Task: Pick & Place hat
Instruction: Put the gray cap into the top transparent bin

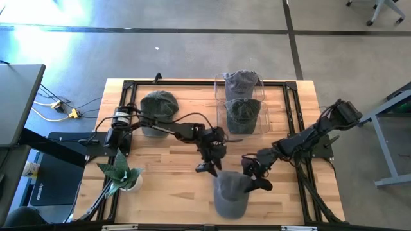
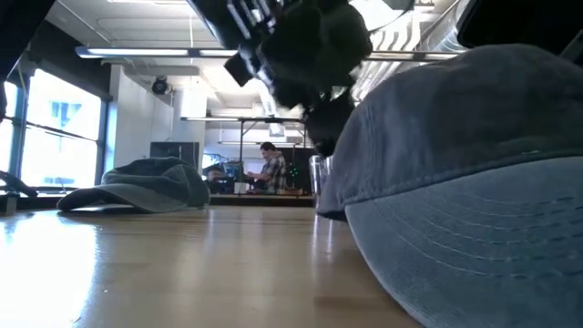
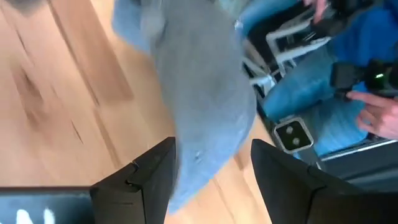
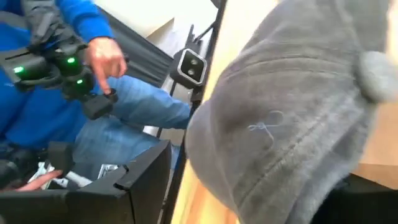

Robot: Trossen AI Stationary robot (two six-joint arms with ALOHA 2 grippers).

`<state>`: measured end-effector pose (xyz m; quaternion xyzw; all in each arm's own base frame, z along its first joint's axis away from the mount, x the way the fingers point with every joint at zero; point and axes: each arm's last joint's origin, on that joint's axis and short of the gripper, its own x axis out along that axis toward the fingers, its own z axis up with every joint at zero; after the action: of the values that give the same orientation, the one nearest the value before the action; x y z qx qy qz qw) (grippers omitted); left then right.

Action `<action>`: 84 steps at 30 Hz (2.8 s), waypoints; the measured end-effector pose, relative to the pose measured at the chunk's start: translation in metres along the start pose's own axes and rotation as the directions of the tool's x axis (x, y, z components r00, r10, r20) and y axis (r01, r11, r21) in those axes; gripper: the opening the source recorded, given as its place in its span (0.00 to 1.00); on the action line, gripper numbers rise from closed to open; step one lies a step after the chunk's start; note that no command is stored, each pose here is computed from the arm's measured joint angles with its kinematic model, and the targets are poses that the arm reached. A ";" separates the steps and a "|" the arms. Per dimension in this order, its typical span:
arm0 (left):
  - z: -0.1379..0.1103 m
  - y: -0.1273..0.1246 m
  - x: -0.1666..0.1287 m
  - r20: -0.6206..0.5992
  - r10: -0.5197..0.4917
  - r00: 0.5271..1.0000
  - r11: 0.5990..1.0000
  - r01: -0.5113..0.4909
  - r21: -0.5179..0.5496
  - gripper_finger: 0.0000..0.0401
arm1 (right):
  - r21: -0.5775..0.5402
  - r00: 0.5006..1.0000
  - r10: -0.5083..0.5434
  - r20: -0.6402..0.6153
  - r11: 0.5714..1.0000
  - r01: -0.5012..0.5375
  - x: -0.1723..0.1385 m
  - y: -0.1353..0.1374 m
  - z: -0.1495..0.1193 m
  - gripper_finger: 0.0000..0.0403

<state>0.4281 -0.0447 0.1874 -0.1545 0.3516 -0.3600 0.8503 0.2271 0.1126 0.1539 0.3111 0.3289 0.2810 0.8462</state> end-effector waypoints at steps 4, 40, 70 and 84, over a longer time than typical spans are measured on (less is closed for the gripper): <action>0.001 -0.016 0.008 -0.019 0.073 0.997 0.997 -0.073 -0.012 0.51 | 0.040 0.999 -0.038 0.029 0.999 0.037 -0.002 -0.012 0.000 0.63; -0.032 -0.085 0.030 -0.120 0.761 0.637 0.594 -0.760 -0.264 0.51 | 0.273 0.932 0.294 0.213 0.898 -0.346 -0.017 -0.065 0.057 0.63; -0.003 -0.113 0.031 -0.100 0.616 0.781 0.719 -0.609 -0.335 0.51 | 0.196 0.923 0.385 0.010 0.904 -0.379 -0.010 -0.046 0.067 0.09; 0.029 -0.118 0.026 0.170 0.441 0.881 0.887 -0.399 -0.232 0.51 | 0.156 0.946 0.324 0.023 0.933 -0.324 -0.005 -0.043 0.061 0.05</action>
<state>0.4024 -0.1453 0.2563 -0.1933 0.3142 -0.1121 0.9227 0.2804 0.0602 0.1613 0.4265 0.2957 0.3903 0.7605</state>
